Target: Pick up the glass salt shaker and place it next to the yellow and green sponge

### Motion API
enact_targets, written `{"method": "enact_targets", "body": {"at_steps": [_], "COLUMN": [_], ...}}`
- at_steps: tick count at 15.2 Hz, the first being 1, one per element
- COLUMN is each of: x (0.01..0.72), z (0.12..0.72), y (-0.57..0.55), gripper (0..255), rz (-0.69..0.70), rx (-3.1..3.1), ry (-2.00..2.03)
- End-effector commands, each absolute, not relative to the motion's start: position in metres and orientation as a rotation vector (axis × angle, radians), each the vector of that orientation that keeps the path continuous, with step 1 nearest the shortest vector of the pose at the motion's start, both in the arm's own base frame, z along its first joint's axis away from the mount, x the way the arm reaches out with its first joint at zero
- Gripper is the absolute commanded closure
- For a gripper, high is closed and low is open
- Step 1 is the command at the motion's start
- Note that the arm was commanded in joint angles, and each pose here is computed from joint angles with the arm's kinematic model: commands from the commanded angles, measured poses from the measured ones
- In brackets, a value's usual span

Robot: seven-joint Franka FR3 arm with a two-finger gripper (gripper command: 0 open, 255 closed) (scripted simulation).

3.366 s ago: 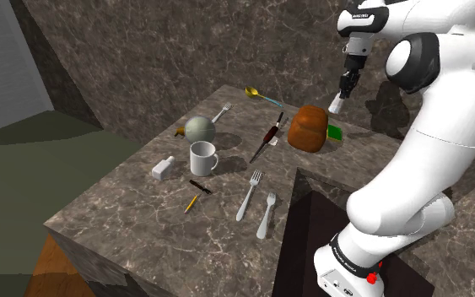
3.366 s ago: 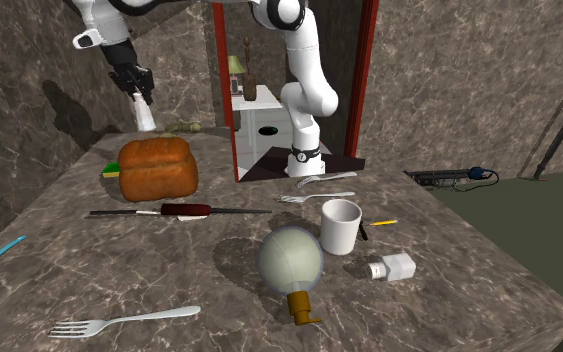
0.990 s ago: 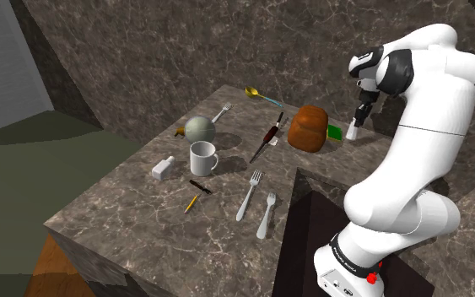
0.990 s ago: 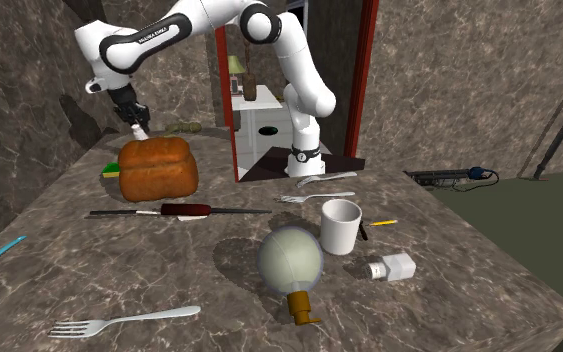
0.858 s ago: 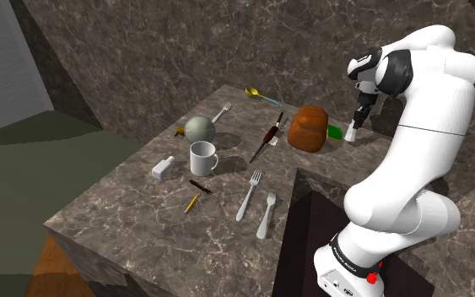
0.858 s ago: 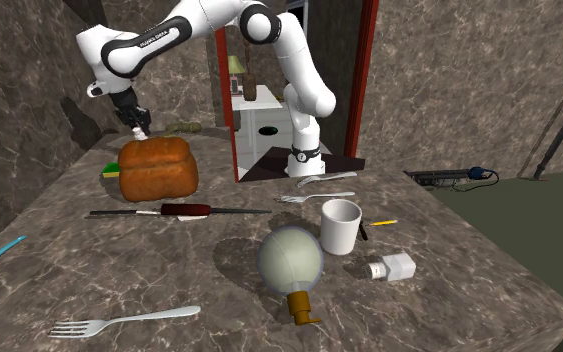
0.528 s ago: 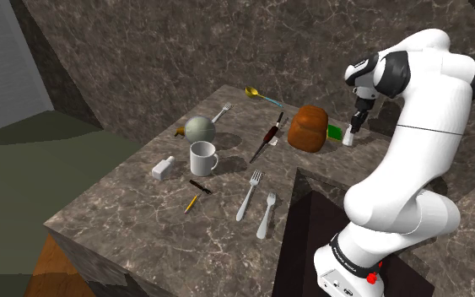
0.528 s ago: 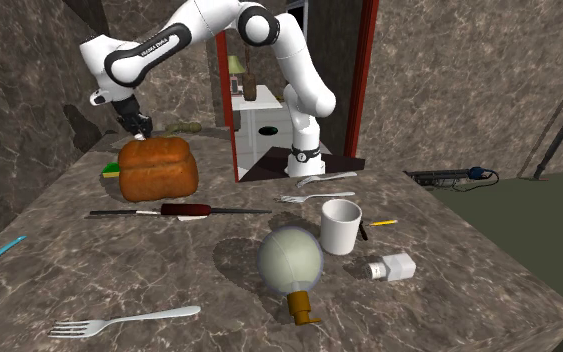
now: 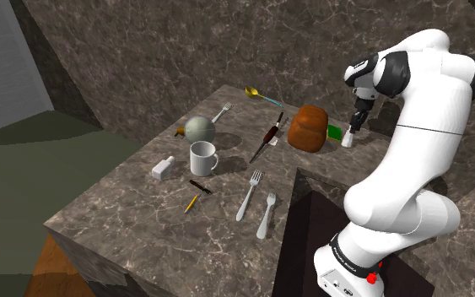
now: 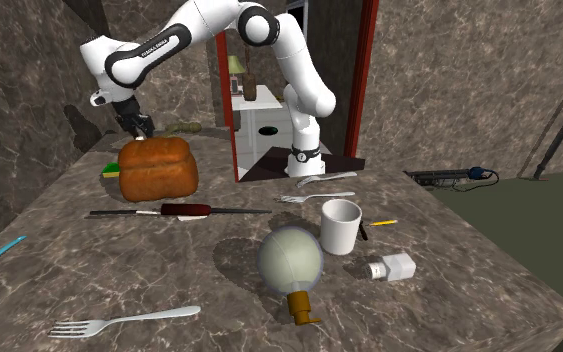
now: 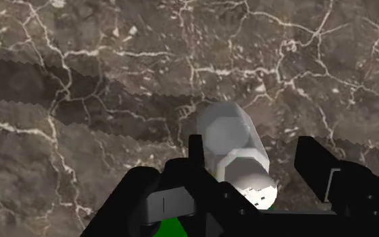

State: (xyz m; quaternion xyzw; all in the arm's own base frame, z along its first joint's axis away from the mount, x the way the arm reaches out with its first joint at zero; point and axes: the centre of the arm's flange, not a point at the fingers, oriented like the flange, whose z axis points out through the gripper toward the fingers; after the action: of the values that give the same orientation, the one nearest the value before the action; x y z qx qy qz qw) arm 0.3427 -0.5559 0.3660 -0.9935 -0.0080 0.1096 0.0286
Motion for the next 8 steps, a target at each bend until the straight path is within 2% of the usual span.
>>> {"method": "enact_targets", "body": {"at_steps": [1,5,8], "x": [0.343,0.343,0.351], "z": [0.366,0.366,0.405], "y": [-0.556,-0.556,-0.558], "gripper": [0,0,0], "rz": [0.338,0.338,0.338], "rx": [-3.066,-3.066,-3.066], "ry": [-0.025,-0.025,-0.025]}}
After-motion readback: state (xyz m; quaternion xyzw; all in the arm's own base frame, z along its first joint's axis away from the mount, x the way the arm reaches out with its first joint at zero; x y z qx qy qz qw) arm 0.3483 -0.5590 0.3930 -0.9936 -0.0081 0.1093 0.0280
